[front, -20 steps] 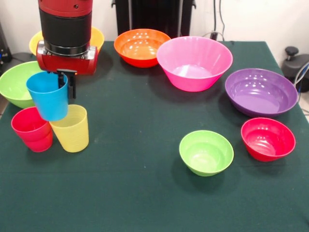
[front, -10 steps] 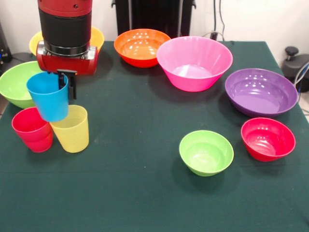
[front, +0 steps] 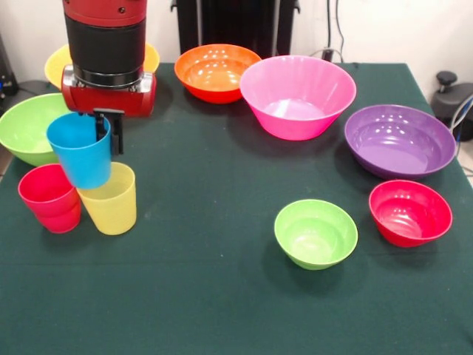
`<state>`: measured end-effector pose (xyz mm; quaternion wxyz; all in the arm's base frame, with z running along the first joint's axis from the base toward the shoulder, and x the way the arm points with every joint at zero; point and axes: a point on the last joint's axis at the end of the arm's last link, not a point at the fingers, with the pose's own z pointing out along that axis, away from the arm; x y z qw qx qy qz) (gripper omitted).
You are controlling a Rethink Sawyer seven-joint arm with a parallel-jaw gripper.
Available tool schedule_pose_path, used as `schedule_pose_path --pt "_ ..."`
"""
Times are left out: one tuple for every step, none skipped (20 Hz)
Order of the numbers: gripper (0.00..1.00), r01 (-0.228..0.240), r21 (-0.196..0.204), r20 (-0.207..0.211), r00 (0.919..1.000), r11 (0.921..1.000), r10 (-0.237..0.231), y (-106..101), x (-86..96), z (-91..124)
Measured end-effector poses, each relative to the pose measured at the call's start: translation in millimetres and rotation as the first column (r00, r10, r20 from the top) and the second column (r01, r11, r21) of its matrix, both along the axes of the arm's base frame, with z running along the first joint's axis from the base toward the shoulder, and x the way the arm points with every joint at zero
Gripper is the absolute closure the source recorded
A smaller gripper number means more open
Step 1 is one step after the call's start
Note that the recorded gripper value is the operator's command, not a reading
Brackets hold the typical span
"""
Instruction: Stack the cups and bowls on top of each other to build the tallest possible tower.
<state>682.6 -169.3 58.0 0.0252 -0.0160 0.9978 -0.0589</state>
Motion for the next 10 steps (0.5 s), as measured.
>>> schedule_pose_path --pt "1.0 -0.001 0.002 0.001 1.0 1.0 0.001 1 0.7 0" --pt "1.0 -0.003 0.004 0.002 1.0 1.0 0.003 3 1.6 0" --pt "1.0 -0.005 0.006 0.004 1.0 1.0 0.005 4 2.3 0" --pt "1.0 -0.007 0.01 0.006 1.0 0.9999 0.007 6 3.5 0" --pt "1.0 -0.009 0.012 0.007 0.9999 0.9999 0.009 8 4.2 0" --pt "1.0 -0.012 0.017 0.008 0.9999 0.9998 0.012 10 5.2 0" --pt "1.0 -0.014 0.019 0.009 0.9999 0.9997 0.013 12 5.7 0" --pt "1.0 -0.016 0.023 0.01 0.9998 0.9996 0.016 14 6.3 -1" --pt "1.0 -0.018 0.027 0.01 0.9998 0.9995 0.018 16 7.1 -2" --pt "1.0 -0.019 0.028 0.011 0.9998 0.9994 0.019 17 7.4 -2"
